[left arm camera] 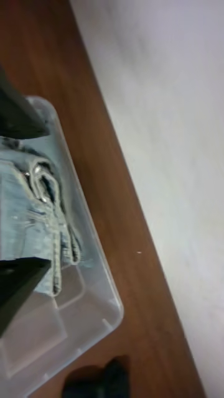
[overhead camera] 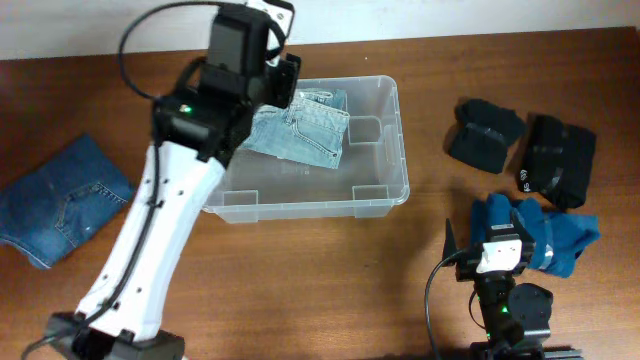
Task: Pack container
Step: 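Lower the light blue jeans into the bin and release them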
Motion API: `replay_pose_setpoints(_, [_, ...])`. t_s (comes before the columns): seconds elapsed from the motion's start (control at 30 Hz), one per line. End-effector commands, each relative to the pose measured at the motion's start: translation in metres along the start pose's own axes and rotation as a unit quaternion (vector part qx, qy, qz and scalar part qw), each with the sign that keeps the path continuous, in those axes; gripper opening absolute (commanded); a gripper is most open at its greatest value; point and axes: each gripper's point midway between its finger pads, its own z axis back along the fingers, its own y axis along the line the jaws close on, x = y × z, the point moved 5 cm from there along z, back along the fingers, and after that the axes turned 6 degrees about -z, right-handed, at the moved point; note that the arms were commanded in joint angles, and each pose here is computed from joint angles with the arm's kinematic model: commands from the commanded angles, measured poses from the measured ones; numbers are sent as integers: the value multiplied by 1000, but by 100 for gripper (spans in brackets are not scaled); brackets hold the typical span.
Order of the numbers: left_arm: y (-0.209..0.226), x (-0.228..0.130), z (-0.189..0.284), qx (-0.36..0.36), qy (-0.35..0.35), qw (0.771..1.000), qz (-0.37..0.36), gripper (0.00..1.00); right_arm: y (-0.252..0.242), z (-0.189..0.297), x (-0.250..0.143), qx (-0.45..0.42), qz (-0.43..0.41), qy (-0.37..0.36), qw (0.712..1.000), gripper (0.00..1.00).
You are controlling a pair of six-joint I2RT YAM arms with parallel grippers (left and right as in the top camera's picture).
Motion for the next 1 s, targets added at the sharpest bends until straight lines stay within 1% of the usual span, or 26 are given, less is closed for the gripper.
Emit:
replay_pose_setpoints(0.0, [20, -1, 8, 10, 7, 1000, -1, 61, -3, 0, -3, -8, -3, 2, 1000, 98])
replay_pose_setpoints(0.17, [26, -12, -19, 14, 30, 999, -5, 61, -3, 0, -3, -8, -3, 2, 1000, 98])
replay_pose_setpoints(0.27, [26, -12, -56, 18, 19, 1000, -2, 61, -3, 0, -3, -8, -3, 2, 1000, 98])
replay_pose_setpoints(0.5, [22, -17, -106, 24, 8, 1000, 1, 61, -3, 0, -3, -8, -3, 2, 1000, 98])
replay_pose_setpoints(0.7, [20, -18, -132, 26, -8, 1000, 2, 61, -3, 0, -3, -8, -3, 2, 1000, 98])
replay_pose_setpoints(0.97, [12, -44, -155, 16, 37, 999, -3, 61, -3, 0, -3, -8, -3, 2, 1000, 98])
